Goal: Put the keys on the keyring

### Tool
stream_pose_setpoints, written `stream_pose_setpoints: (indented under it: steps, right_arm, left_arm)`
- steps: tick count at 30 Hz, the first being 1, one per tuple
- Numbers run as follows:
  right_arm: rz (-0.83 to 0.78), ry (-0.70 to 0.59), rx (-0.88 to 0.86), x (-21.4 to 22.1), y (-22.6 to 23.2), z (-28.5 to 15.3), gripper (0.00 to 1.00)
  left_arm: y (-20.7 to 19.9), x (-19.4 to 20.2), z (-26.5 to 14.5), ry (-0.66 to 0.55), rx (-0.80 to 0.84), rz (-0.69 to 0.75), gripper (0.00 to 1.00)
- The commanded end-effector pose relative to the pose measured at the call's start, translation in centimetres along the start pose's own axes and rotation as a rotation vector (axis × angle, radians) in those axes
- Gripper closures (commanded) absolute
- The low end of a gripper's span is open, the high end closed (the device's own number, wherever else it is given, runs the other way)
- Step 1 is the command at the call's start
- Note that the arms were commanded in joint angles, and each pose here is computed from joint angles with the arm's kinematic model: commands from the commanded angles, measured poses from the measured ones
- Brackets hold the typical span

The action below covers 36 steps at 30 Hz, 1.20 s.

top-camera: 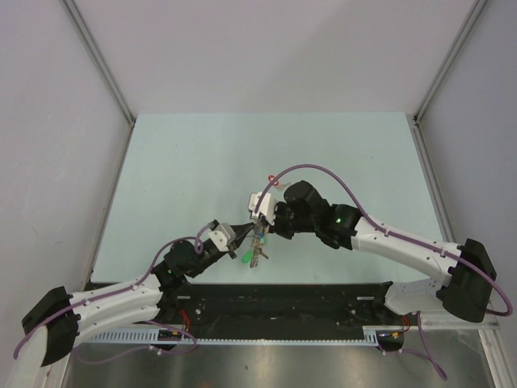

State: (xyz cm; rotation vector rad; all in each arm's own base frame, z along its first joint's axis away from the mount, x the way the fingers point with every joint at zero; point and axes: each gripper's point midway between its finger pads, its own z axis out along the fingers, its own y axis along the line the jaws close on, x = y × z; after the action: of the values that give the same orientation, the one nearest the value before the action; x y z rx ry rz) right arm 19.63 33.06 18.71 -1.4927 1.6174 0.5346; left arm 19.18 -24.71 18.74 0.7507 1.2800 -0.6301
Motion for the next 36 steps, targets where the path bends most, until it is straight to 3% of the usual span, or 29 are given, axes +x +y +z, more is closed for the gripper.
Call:
stream_pose_setpoints:
  steps: [1, 36]
  right_arm:
    - [0.018, -0.043, -0.005, -2.1, -0.2, -0.1, 1.0]
    - [0.088, -0.115, 0.003, -3.8, -0.5, -0.2, 1.0]
  left_arm:
    - [0.6, -3.0, 0.3, -0.116, -0.026, -0.014, 1.0]
    - [0.2, -2.9, 0.5, -0.105, -0.004, -0.017, 1.0]
